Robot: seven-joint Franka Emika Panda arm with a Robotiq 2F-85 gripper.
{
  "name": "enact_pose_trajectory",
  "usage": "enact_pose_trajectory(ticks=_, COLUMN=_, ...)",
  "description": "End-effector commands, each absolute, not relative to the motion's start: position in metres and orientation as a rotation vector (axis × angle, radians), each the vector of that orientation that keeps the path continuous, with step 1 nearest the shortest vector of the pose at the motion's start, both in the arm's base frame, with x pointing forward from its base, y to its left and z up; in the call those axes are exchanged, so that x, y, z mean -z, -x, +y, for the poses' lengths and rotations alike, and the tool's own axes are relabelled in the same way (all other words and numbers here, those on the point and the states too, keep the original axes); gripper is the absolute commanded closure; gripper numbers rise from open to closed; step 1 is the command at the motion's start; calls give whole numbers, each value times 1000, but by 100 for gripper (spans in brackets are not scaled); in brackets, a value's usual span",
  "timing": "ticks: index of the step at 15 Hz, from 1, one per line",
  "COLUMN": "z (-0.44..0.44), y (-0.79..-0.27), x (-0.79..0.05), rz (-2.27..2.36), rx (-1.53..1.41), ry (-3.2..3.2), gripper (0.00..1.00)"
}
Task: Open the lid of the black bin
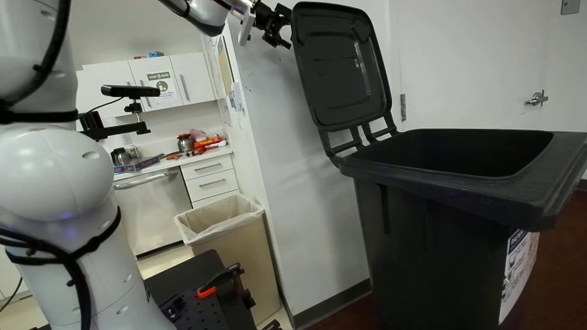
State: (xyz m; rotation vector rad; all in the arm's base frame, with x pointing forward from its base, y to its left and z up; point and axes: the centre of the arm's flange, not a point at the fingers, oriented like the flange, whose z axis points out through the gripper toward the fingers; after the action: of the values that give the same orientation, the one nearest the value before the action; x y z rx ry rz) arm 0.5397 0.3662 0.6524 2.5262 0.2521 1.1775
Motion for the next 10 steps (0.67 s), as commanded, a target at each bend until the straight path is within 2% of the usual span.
enact_pose_trajectory(ticks=1, z=367, y=-549, x=-631, rz=265, rx=-1130, ry=-2321, gripper=0)
enact_pose_trajectory(ticks=10, z=390, y=-548, x=-618, rz=370, rx=-962, ry=-1962, gripper=0)
